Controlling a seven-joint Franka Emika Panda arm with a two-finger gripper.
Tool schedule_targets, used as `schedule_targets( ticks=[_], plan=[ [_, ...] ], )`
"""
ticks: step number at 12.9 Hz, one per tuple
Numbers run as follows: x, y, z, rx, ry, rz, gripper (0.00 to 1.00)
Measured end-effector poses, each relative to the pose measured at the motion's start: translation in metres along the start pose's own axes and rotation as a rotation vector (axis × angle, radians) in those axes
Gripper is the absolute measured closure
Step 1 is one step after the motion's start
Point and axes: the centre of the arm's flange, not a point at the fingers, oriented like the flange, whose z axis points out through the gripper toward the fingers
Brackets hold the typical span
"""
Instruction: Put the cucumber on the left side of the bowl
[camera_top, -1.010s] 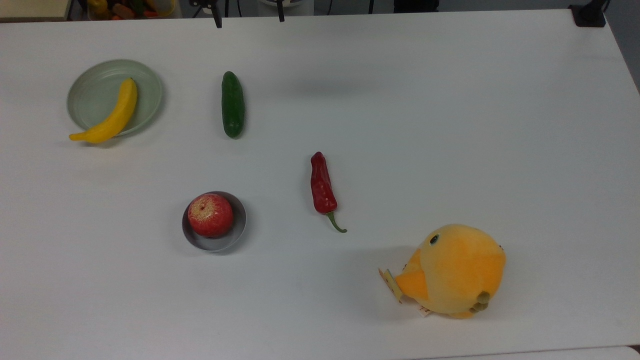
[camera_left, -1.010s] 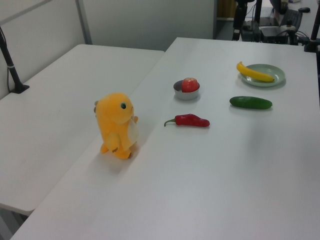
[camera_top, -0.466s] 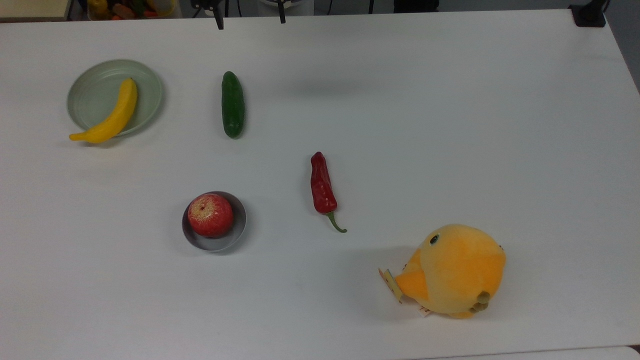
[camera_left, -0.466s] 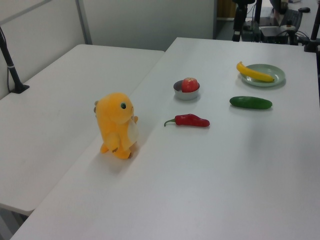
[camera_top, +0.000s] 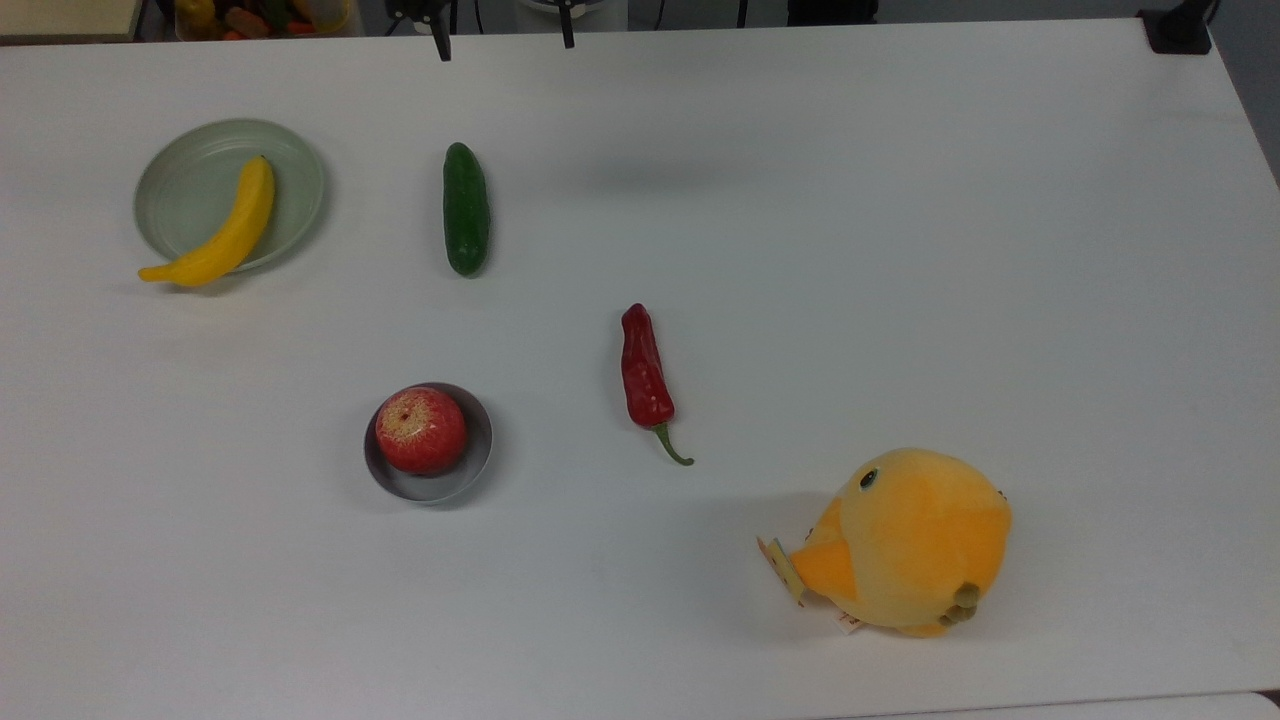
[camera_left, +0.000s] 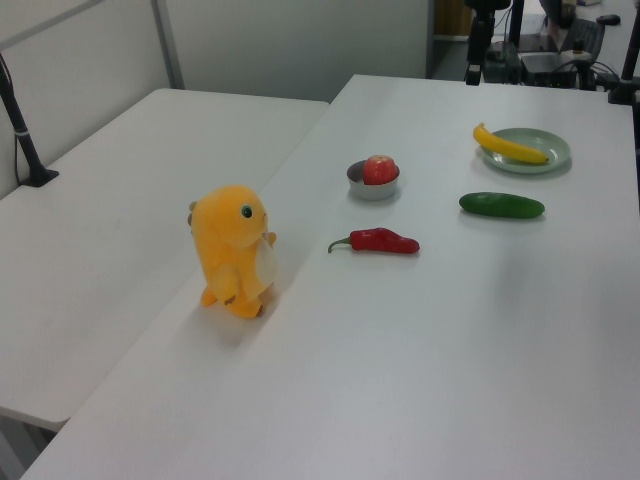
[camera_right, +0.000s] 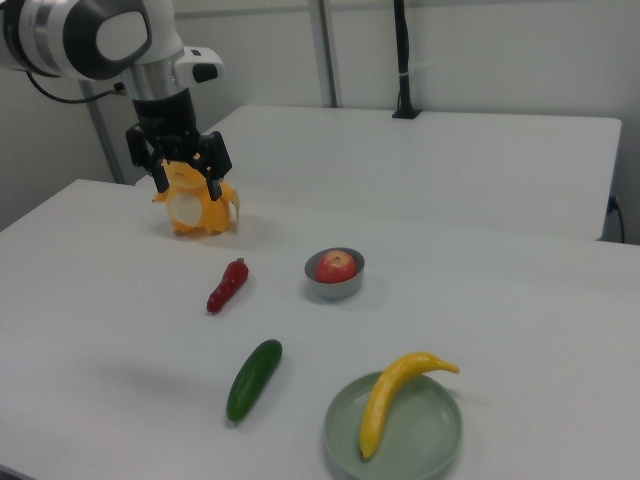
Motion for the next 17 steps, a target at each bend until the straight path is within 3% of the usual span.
schedule_targets(
  ticks=[8,17],
  plan=[
    [-0.002,0.005,0.012,0.002,-0.026,0.009,0.00],
    [0.006,0.020,0.057,0.002,-0.060,0.032,0.00]
  ],
)
